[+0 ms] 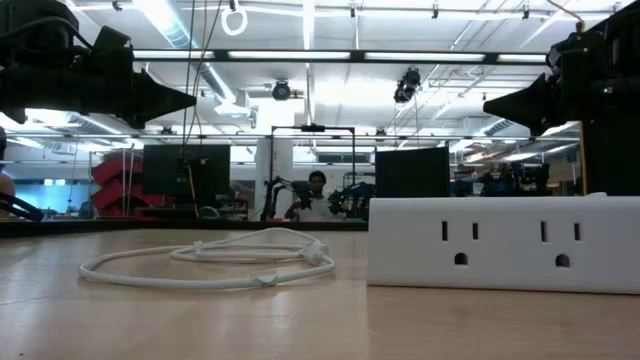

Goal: Insert USB
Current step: Move the white outlet extension to the center of the table

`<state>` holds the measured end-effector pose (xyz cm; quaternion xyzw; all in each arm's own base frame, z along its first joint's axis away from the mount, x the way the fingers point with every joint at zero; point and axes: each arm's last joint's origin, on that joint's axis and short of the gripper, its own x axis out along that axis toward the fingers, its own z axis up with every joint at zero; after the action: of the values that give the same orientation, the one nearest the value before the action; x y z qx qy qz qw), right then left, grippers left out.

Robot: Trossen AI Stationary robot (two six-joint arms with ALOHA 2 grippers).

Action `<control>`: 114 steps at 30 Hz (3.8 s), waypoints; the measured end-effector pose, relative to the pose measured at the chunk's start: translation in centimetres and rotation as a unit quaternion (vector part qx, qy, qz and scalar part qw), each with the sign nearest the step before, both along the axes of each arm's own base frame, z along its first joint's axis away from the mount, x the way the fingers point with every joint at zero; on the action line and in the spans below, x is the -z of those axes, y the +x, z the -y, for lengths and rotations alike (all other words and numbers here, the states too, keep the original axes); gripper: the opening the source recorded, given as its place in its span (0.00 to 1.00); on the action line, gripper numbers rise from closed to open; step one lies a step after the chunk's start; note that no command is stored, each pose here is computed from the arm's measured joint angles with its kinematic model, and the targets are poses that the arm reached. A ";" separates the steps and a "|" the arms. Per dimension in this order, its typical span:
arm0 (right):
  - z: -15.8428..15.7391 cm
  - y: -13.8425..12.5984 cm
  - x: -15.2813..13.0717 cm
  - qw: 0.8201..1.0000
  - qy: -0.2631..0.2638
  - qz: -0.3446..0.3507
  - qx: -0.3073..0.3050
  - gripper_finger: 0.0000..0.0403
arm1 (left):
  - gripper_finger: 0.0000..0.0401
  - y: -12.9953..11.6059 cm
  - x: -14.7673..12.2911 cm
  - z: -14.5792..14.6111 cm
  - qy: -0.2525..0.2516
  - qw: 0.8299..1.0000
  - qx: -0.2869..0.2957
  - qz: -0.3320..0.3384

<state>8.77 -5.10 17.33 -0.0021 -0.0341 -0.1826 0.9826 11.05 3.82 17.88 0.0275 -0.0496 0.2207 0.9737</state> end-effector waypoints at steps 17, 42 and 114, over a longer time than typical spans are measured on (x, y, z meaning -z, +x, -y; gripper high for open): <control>0.0 0.0 0.0 1.000 0.000 0.000 0.000 0.09 | 0.00 0.0 0.0 0.0 0.000 1.000 0.000 0.000; 0.0 0.0 0.0 1.000 0.000 0.000 0.000 0.10 | 0.00 0.0 0.0 0.0 0.000 1.000 0.000 0.000; -0.2 -0.2 -1.9 0.996 -0.012 0.092 -0.011 0.09 | 0.00 0.0 0.0 0.0 0.000 1.000 0.000 0.000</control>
<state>8.52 -4.91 19.23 0.0034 -0.1269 -0.1710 0.9771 11.05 3.82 17.88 0.0274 -0.0497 0.2206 0.9737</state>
